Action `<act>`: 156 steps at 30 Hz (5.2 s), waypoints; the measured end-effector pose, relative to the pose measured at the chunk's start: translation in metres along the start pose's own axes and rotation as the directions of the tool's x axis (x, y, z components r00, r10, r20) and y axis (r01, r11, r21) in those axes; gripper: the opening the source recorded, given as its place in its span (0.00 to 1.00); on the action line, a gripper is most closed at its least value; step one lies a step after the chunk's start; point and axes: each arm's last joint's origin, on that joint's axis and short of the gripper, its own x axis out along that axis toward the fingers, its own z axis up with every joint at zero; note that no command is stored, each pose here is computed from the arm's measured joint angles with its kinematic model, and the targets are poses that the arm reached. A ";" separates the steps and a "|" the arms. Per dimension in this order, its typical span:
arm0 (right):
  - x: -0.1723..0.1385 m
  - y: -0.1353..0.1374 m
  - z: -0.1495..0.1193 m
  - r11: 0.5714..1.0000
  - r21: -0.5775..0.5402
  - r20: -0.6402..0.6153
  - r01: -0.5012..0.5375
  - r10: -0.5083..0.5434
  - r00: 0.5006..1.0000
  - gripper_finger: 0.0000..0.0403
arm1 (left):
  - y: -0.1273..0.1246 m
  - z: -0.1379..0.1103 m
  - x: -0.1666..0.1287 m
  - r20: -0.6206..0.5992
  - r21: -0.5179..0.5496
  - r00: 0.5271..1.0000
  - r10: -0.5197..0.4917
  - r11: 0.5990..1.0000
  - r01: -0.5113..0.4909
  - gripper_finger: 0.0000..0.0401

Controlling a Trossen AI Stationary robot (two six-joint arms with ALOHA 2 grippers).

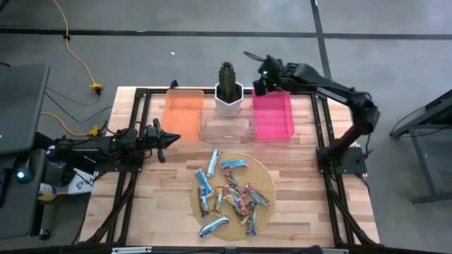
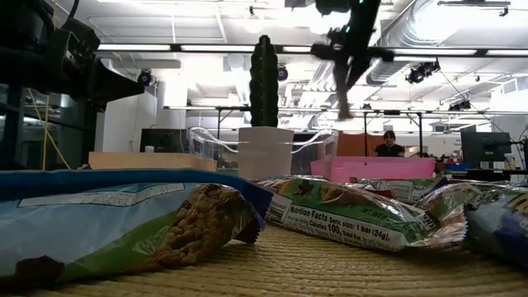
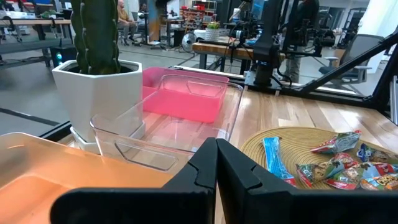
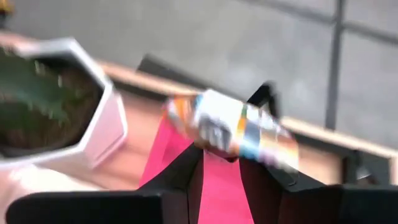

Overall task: Pick and place Granola Bars by type
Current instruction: Put the yellow granola bar into the red bin, then put the red granola bar into the transparent bin

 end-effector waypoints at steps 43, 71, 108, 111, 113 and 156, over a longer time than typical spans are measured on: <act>-0.122 0.005 -0.090 0.805 -0.263 -0.465 -0.532 0.377 0.801 0.22 | 0.000 0.000 0.000 0.000 0.000 1.000 0.000 1.000 0.000 0.00; -0.129 0.083 -0.280 0.449 -0.142 -0.524 -0.882 0.722 0.452 0.32 | 0.000 0.000 0.000 0.000 0.000 1.000 0.000 1.000 0.000 0.00; -0.218 0.209 -0.235 0.518 -0.315 -0.277 -0.795 0.751 0.599 0.36 | 0.000 0.000 0.000 0.000 0.000 1.000 0.000 1.000 0.000 0.00; -0.204 0.222 -0.240 0.612 -0.206 -0.349 -0.763 0.683 0.642 0.36 | 0.000 0.000 0.000 0.001 0.000 1.000 0.000 1.000 0.000 0.00; -0.191 0.229 -0.246 0.670 -0.135 -0.415 -0.730 0.630 0.656 0.36 | 0.000 0.000 0.000 0.000 0.000 1.000 0.001 1.000 -0.001 0.00; -0.073 0.191 -0.326 0.878 -0.386 -0.538 -0.282 0.034 0.842 0.45 | 0.000 0.000 0.000 0.000 0.000 1.000 0.000 1.000 0.000 0.00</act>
